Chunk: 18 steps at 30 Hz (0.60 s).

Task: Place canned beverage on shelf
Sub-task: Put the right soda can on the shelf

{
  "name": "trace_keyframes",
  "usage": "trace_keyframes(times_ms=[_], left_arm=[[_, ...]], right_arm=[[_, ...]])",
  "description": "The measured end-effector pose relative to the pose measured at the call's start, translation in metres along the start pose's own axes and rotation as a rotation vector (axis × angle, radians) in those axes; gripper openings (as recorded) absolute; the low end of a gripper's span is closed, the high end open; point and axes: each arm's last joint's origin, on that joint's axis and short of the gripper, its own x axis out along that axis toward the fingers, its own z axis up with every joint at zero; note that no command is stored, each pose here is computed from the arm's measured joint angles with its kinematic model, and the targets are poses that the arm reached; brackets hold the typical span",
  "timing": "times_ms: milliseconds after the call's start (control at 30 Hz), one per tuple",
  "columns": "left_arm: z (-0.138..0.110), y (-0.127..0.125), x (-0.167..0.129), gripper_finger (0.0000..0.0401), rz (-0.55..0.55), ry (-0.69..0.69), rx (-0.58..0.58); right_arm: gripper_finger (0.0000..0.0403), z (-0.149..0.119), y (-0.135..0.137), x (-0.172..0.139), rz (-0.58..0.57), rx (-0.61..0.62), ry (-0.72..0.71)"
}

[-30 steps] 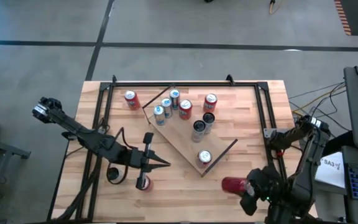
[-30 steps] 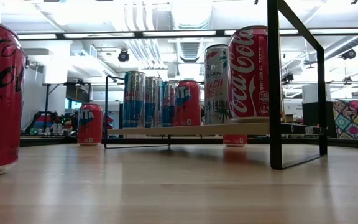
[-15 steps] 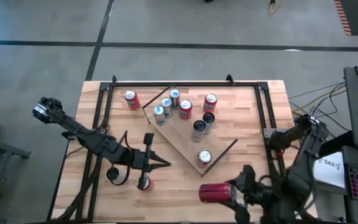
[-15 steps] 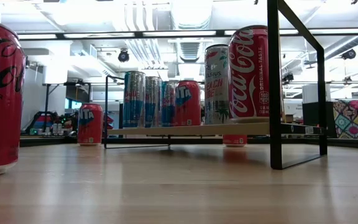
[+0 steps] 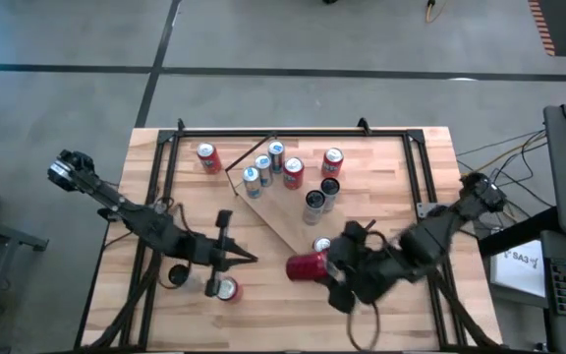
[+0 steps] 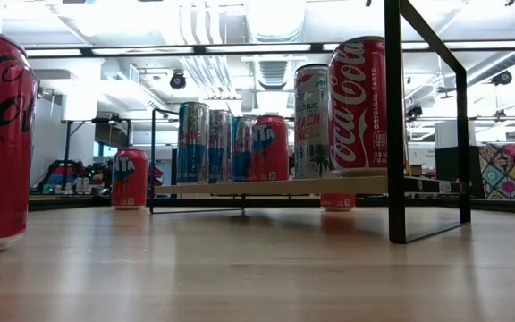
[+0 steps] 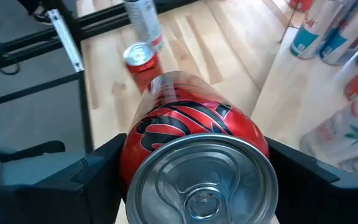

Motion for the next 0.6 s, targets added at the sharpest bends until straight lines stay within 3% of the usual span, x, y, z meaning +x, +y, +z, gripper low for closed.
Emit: trace_keyframes(times_ms=[600], left_arm=[[0.01, 0.032, -0.066, 0.0, 0.105, -0.169, -0.043]], right_arm=[[0.0297, 0.052, -0.066, 0.078, -0.04, -0.058, 0.106]])
